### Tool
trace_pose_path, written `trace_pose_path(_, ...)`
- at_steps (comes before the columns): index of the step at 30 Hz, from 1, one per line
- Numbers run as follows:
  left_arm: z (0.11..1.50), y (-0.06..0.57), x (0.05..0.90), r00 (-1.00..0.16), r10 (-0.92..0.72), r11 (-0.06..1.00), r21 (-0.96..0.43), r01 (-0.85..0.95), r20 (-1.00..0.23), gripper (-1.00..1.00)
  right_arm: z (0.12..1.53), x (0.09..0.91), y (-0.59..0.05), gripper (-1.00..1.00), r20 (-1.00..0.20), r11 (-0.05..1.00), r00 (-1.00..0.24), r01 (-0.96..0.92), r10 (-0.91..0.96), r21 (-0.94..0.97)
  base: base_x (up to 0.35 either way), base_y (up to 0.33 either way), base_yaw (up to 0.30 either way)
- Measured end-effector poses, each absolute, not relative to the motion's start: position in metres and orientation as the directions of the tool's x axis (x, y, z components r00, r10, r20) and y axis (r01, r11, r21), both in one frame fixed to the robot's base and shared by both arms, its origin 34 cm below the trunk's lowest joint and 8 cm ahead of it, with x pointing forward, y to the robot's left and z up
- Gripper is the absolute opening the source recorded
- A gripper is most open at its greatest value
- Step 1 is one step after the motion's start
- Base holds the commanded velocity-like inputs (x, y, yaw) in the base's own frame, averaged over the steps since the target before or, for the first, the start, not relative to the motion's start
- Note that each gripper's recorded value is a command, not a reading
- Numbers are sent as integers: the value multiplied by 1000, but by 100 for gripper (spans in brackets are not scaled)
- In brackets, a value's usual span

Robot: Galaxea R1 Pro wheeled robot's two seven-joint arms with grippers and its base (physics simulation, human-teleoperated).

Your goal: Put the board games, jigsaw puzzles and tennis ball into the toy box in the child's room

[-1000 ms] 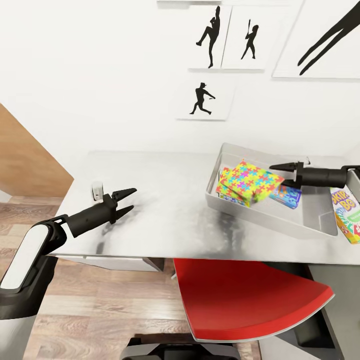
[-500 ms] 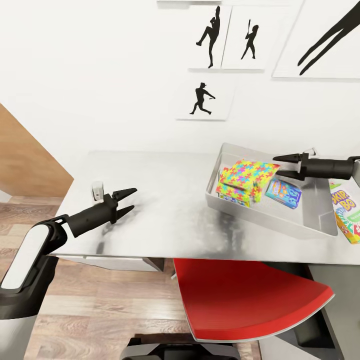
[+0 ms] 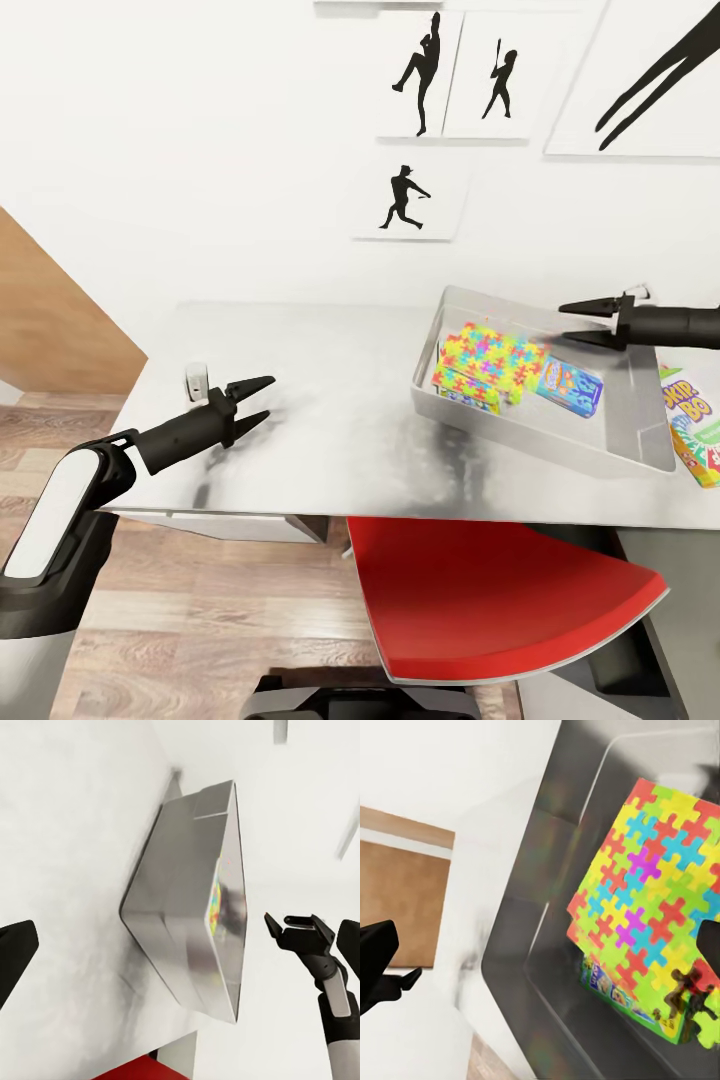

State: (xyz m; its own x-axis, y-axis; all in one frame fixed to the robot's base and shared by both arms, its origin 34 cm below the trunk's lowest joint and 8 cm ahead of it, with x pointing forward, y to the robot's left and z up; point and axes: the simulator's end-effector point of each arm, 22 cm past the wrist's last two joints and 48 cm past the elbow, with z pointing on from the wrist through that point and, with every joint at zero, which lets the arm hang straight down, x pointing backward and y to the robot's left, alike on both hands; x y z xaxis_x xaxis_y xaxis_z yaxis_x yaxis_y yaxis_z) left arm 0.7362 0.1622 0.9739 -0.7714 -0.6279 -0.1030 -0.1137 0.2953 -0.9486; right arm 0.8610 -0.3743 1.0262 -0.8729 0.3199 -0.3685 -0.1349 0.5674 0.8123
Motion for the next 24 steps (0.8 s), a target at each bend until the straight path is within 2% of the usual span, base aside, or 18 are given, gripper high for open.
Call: trace_pose_path(24,974,161,736,-771,-628,292,-950,-113,-101,100,1031,858,-387,100,-386,588,-866,-140,317,797,0,0,-12)
